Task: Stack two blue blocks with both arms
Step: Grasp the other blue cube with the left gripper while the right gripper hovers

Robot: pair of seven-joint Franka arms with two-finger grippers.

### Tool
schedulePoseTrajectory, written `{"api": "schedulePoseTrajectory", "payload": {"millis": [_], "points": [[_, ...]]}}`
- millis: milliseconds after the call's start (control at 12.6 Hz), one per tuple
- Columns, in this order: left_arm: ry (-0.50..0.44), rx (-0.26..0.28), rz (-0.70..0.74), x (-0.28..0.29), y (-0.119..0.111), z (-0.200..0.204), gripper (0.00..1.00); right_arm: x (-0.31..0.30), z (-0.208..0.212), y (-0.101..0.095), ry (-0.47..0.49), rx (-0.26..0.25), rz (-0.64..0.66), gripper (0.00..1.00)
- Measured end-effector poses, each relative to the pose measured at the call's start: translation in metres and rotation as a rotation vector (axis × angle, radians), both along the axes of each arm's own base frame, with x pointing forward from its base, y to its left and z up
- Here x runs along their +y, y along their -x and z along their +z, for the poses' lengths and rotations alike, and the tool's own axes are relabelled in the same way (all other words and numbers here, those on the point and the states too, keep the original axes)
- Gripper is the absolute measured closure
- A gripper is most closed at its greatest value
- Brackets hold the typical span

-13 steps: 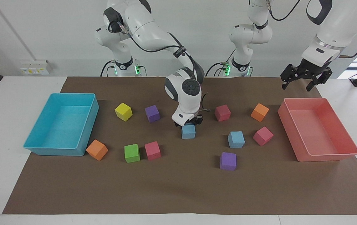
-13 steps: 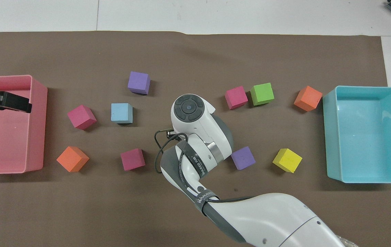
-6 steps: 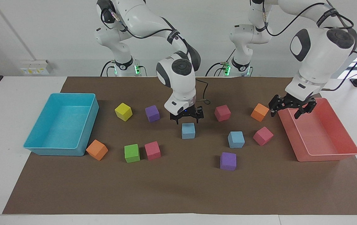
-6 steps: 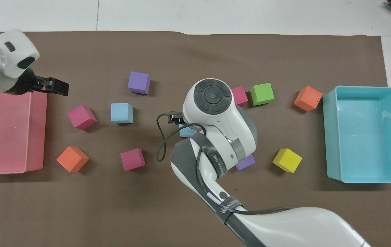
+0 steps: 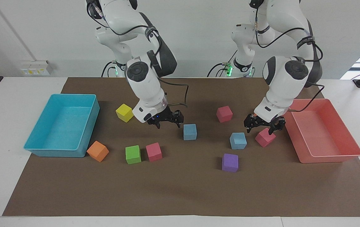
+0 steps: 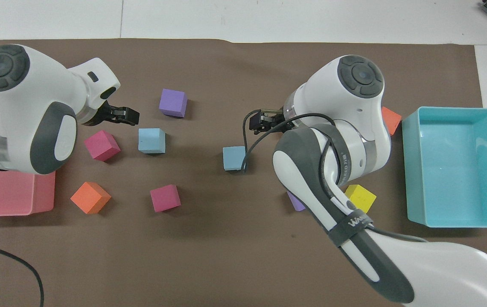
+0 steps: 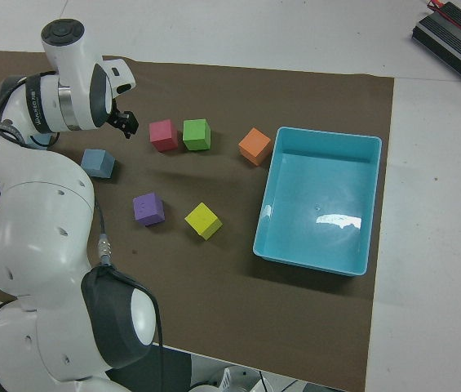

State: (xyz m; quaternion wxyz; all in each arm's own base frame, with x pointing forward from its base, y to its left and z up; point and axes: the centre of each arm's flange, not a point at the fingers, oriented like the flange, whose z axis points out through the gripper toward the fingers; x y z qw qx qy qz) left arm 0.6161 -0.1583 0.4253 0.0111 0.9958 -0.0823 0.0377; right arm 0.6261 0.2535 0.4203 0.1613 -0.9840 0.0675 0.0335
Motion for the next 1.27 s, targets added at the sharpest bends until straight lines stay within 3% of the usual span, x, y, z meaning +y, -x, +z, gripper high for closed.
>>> {"api": "schedulePoseTrajectory", "payload": {"millis": [237, 475, 1028, 1186, 1266], "points": [[0.003, -0.008, -0.017, -0.015, 0.011, -0.030, 0.00, -0.025, -0.012, -0.002, -0.109, 0.047, -0.068, 0.00], [0.002, -0.001, -0.028, -0.029, 0.024, -0.057, 0.00, -0.037, -0.030, 0.006, -0.229, 0.058, -0.062, 0.00], [0.007, -0.027, -0.024, -0.026, 0.026, -0.090, 0.00, -0.069, -0.086, 0.020, -0.488, 0.058, -0.067, 0.00], [0.007, -0.026, -0.014, -0.027, 0.025, -0.102, 0.00, -0.065, -0.097, 0.024, -0.513, 0.065, -0.099, 0.05], [0.005, -0.020, -0.012, -0.028, 0.025, -0.109, 0.00, -0.064, -0.103, 0.027, -0.527, 0.078, -0.117, 0.16]]}}
